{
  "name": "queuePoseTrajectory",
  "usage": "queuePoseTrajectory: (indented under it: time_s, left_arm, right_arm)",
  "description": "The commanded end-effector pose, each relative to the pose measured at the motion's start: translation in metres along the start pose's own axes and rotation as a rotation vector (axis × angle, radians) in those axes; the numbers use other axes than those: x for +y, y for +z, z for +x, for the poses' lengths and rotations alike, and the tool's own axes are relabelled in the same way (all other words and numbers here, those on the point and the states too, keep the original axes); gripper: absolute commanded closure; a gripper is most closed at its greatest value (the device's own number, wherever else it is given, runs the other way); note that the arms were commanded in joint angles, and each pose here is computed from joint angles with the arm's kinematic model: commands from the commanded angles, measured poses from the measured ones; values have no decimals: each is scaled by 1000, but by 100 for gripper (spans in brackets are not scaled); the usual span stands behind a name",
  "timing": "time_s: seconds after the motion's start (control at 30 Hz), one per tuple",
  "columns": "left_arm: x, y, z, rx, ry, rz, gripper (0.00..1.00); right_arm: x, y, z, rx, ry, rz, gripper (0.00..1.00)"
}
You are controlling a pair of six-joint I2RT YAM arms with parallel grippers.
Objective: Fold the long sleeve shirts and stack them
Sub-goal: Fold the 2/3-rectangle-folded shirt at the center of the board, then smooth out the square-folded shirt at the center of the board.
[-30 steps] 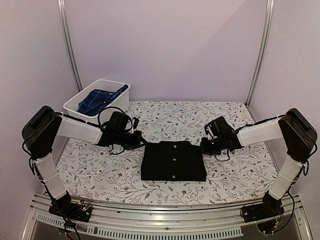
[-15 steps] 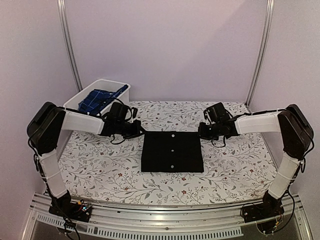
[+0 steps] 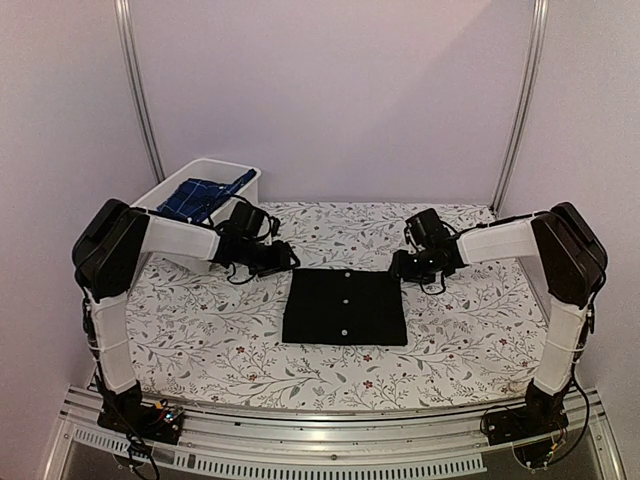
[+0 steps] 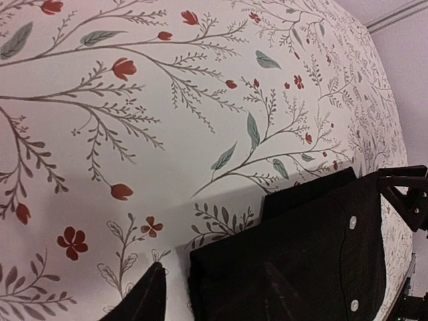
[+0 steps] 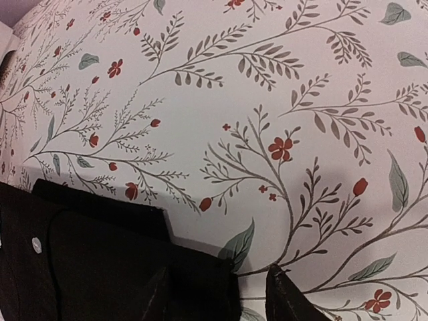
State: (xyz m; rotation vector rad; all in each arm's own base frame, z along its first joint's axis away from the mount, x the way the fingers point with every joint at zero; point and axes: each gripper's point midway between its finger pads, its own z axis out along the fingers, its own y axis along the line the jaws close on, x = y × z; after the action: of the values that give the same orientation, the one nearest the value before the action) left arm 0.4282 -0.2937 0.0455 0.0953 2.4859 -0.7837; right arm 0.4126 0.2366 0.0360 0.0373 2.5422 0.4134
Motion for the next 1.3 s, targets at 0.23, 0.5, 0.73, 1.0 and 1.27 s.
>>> queuePoseTrajectory:
  time_s: [0.23, 0.5, 0.73, 1.0, 1.27]
  left_arm:
    - [-73, -70, 45, 58, 78, 80, 64]
    - [-116, -52, 122, 194, 61, 236, 91]
    - [-89, -14, 157, 278, 24, 181, 93]
    - [-78, -17, 163, 286, 19, 139, 93]
    - [-97, -30, 141, 247, 64, 161, 89]
  right_arm:
    - [81, -71, 47, 46, -194, -95, 75]
    - [128, -64, 119, 172, -224, -176, 92]
    - [111, -34, 142, 224, -217, -114, 90]
    - [92, -35, 141, 227, -188, -88, 70]
    - [61, -66, 103, 180, -82, -149, 45]
